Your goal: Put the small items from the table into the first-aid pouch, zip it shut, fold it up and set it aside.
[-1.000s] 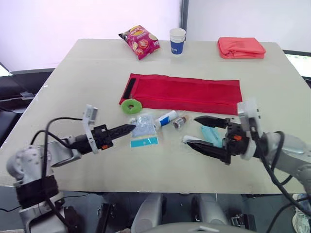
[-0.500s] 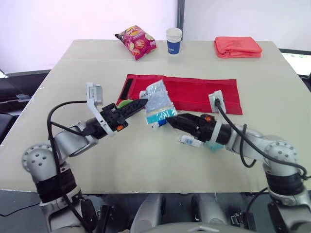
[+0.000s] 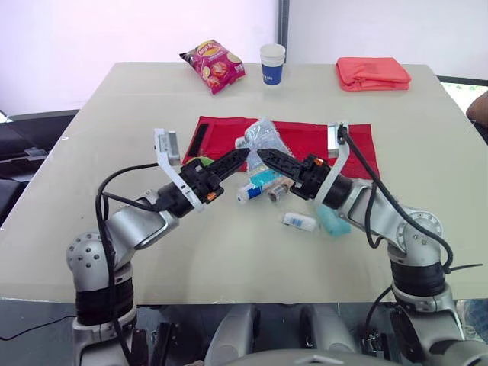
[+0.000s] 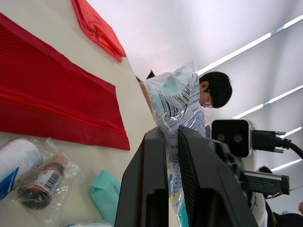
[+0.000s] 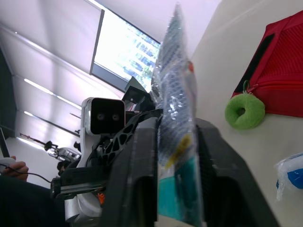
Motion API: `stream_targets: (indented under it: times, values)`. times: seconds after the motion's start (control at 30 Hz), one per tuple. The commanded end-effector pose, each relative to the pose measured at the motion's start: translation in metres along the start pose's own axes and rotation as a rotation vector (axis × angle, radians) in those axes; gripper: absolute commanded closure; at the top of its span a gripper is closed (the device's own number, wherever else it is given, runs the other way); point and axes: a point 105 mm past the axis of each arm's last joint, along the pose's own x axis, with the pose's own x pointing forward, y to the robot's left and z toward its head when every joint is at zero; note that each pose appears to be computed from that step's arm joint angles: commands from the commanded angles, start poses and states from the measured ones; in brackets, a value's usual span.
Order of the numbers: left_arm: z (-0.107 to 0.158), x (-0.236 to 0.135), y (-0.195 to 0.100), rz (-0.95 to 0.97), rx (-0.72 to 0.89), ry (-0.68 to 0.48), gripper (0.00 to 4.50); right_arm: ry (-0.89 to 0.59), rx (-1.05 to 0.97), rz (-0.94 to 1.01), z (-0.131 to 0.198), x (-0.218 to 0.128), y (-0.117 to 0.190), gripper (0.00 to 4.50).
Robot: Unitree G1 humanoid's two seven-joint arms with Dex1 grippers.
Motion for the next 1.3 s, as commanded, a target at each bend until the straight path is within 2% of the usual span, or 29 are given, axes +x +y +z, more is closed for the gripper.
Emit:
stream_targets:
  times: [0.03, 0.13, 0.2, 0.27, 0.3, 0.4, 0.53, 0.63, 0.73, 0.87, 0.93, 1.07, 1.2, 1.3]
  values:
    - [0.001, 0.000, -0.012, -0.046, 0.028, -0.002, 4.50, -0.024, -0.015, 0.058, 0.008, -0.001, 0.016, 4.44]
    - [0.001, -0.001, -0.011, -0.029, 0.085, 0.011, 4.50, -0.024, -0.013, 0.052, 0.008, -0.002, 0.015, 4.44]
    - [-0.003, -0.005, -0.009, -0.006, 0.194, 0.065, 4.50, -0.024, -0.010, 0.039, 0.008, -0.004, 0.013, 4.44]
    - [0.003, -0.011, -0.002, 0.042, 0.280, 0.077, 3.56, -0.018, -0.013, 0.026, 0.008, -0.006, 0.012, 4.44]
    - [0.008, -0.014, -0.001, 0.052, 0.317, 0.083, 3.31, -0.016, -0.014, 0.020, 0.008, -0.007, 0.011, 4.44]
    - [0.018, -0.024, 0.006, 0.082, 0.413, 0.127, 1.87, -0.009, -0.020, -0.014, 0.008, -0.012, 0.005, 4.44]
    - [0.047, -0.045, 0.029, 0.189, 0.699, 0.240, 0.04, 0.005, -0.031, -0.087, 0.008, -0.026, -0.012, 4.44]
    - [0.076, -0.050, 0.063, 0.298, 0.941, 0.325, 0.00, -0.017, -0.045, -0.090, 0.015, -0.031, -0.008, 4.44]
    - [0.103, -0.043, 0.098, 0.388, 1.105, 0.390, 0.00, -0.027, -0.071, -0.101, 0.019, -0.035, -0.007, 4.44]
    - [0.117, -0.024, 0.138, 0.452, 1.257, 0.519, 0.00, -0.045, -0.085, -0.120, 0.016, -0.037, -0.006, 4.44]
    - [0.124, -0.012, 0.152, 0.495, 1.283, 0.556, 0.00, -0.066, -0.082, -0.123, 0.015, -0.036, -0.004, 4.44]
    - [0.126, 0.019, 0.159, 0.507, 1.413, 0.663, 0.00, -0.109, -0.078, -0.132, 0.011, -0.039, 0.003, 4.44]
    - [0.123, 0.027, 0.164, 0.514, 1.566, 0.786, 0.00, -0.135, -0.075, -0.148, 0.008, -0.041, 0.005, 4.44]
    - [0.115, 0.037, 0.161, 0.460, 1.594, 0.834, 0.00, -0.158, -0.074, -0.164, 0.006, -0.044, 0.006, 4.44]
